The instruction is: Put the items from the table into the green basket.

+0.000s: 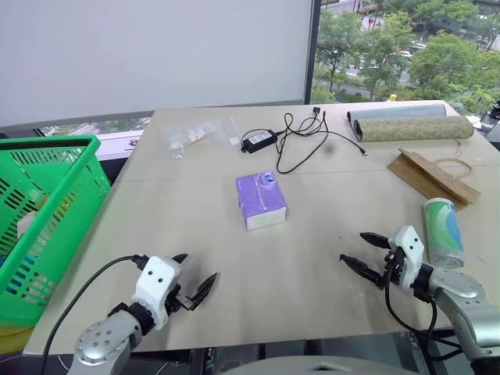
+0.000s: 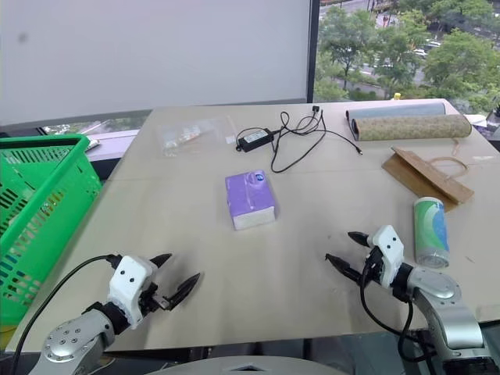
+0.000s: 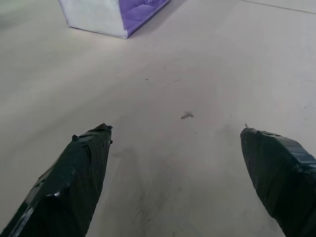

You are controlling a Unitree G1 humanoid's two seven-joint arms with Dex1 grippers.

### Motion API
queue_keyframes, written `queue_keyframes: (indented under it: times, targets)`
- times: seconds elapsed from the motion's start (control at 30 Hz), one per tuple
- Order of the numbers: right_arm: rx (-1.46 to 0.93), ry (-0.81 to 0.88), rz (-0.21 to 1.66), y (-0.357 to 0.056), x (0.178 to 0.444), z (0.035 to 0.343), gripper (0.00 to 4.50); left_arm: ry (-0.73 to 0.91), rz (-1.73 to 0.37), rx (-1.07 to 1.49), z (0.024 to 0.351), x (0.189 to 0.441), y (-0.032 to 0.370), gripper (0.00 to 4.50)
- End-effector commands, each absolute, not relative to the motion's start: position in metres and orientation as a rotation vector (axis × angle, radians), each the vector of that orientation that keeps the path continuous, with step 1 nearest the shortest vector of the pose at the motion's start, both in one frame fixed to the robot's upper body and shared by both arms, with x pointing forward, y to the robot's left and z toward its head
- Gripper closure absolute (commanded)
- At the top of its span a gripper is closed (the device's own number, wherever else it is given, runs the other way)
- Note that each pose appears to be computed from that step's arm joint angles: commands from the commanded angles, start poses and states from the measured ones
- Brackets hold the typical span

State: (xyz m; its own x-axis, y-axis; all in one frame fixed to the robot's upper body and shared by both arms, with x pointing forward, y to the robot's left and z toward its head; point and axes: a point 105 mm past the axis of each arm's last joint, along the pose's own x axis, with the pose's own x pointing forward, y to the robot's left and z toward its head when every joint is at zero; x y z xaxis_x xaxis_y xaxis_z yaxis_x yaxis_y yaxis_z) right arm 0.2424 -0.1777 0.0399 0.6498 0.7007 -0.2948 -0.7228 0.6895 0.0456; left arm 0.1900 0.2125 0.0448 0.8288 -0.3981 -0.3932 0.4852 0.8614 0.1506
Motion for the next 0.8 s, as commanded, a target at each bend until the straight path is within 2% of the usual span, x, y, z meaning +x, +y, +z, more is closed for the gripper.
queue_keyframes:
  times: [0.03,0.8]
  targets:
    - [-0.111,0.208,0.809,-0.174,0.252,0.060,0.05,0.308,-0.476,0.249,0.056,0.194,0.210,0.07]
    - [-0.156,0.086,0.892,-0.158,0.275,0.086,0.02,0.247,-0.472,0.129,0.080,0.201,0.201,0.03]
